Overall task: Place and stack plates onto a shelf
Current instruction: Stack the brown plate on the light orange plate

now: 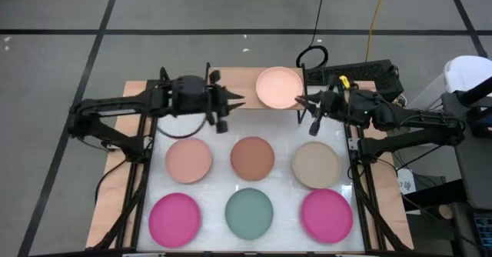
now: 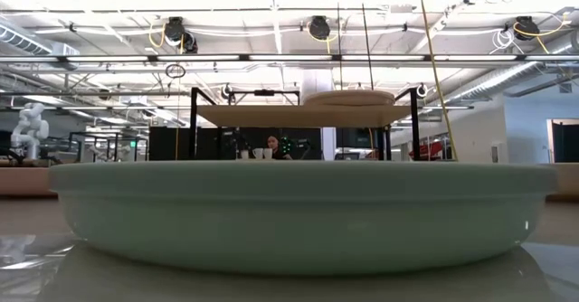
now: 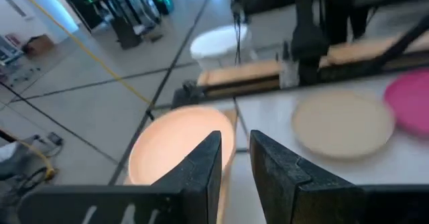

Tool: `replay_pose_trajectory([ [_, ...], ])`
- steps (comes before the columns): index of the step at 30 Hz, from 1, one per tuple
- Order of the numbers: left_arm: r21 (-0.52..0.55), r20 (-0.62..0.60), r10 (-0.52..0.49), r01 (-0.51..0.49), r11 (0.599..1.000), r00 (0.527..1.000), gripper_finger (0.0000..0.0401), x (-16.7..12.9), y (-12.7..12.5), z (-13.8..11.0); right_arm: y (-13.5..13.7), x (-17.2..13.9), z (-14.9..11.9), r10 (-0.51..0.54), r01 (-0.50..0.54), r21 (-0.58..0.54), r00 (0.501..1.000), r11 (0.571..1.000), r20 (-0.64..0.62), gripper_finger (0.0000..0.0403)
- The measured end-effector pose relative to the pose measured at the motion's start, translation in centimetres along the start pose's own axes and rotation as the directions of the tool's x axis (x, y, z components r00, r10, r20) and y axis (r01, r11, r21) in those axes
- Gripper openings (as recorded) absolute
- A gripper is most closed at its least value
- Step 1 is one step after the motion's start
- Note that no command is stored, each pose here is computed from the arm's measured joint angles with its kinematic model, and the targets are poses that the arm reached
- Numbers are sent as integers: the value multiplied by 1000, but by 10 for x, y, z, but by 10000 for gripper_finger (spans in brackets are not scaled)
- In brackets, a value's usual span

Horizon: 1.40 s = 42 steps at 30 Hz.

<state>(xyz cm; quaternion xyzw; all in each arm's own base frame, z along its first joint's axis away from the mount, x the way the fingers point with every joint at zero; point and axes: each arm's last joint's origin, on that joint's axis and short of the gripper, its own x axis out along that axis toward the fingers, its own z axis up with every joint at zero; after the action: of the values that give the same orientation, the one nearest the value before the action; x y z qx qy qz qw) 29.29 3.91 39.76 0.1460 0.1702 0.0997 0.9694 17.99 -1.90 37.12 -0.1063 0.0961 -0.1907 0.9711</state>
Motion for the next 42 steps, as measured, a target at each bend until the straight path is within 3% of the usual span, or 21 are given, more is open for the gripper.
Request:
replay_pose_trajectory([
  [6,-39,78,-22,25,999,997,86,-27,-30,-26,14,12,-3,176,-176,-24,984,984,-9,25],
  [9,-116,176,14,7,993,984,86,-40,-42,-45,29,27,-11,235,-237,-17,969,971,-76,25],
  [16,-178,364,8,61,982,931,86,-58,-75,-95,79,66,-69,322,-349,-73,913,934,-251,25],
  [20,-207,373,26,56,977,928,86,-63,-83,-115,102,74,-94,363,-399,-85,889,913,-279,25],
  [24,-246,397,83,19,969,914,86,-69,-79,-115,121,75,-110,406,-442,-75,870,894,-279,26],
  [32,-237,388,80,16,971,918,86,-68,-80,-116,147,78,-135,483,-532,-49,800,845,-356,41],
  [38,-236,385,79,15,972,919,86,-68,-80,-116,170,81,-159,543,-604,8,711,797,-447,87],
  [42,-239,384,78,17,971,920,86,-68,-80,-116,178,81,-170,537,-614,1,688,789,-488,124],
])
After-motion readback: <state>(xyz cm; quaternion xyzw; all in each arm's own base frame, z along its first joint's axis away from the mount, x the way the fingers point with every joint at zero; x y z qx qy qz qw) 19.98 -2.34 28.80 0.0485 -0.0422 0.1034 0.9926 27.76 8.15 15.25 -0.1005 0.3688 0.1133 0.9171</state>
